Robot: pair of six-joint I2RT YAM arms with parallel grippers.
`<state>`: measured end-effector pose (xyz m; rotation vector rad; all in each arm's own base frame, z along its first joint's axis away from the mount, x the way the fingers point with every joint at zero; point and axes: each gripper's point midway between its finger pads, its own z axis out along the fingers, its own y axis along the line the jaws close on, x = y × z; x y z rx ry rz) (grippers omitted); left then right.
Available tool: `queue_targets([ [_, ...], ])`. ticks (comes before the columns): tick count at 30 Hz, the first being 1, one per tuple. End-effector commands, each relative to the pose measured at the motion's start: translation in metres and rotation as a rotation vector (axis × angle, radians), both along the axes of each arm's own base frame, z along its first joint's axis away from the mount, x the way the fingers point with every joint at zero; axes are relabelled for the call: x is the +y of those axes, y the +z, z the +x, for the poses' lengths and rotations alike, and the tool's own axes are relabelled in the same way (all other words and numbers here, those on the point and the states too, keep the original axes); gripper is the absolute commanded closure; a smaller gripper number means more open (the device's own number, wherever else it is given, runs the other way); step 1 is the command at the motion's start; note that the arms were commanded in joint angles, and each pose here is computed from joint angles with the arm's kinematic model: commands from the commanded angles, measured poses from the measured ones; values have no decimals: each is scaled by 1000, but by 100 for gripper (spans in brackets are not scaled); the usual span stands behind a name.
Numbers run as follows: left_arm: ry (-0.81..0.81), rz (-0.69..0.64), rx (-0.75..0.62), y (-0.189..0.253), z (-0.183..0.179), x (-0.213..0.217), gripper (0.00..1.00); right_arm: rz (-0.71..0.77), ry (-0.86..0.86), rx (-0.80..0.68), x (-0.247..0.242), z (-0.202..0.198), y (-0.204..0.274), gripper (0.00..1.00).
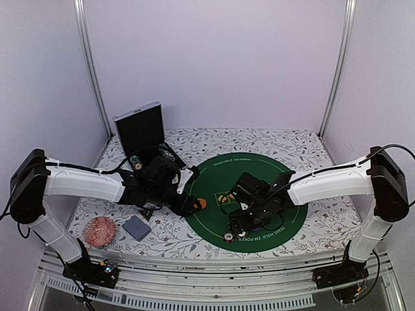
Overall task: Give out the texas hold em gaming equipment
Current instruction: Adjust the pile of poker chips in the small blind area.
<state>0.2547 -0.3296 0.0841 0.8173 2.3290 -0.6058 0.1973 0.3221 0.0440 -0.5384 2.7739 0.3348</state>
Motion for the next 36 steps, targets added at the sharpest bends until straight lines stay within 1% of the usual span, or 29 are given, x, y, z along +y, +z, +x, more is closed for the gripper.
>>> queue_targets([
  [1, 1, 11, 59, -15, -7, 1, 35, -16, -46, -35, 10, 4, -2, 23],
  [5, -6, 19, 67, -18, -7, -1, 35, -18, -49, -53, 10, 8, -3, 26],
  [10, -9, 25, 74, -21, -7, -1, 35, 11, -30, -54, 9, 20, 6, 26],
  [15, -12, 20, 87, -22, -8, -3, 35, -1, -15, -33, 4, 33, -3, 26],
  [19, -13, 27, 91, -25, -9, -2, 35, 6, 38, -19, 16, 36, -10, 26],
  [21, -10, 29, 92, -26, -9, -1, 35, 1, 59, -8, 20, 37, -15, 28],
  [28, -8, 40, 92, -27, -9, 0, 35, -38, 58, 50, 14, 27, -32, 34],
  [31, -11, 40, 93, -28, -8, -1, 35, -16, 78, 62, 22, 20, -28, 39],
  [36, -14, 36, 98, -28, -7, -4, 35, 15, 117, 67, 37, 10, -19, 40],
])
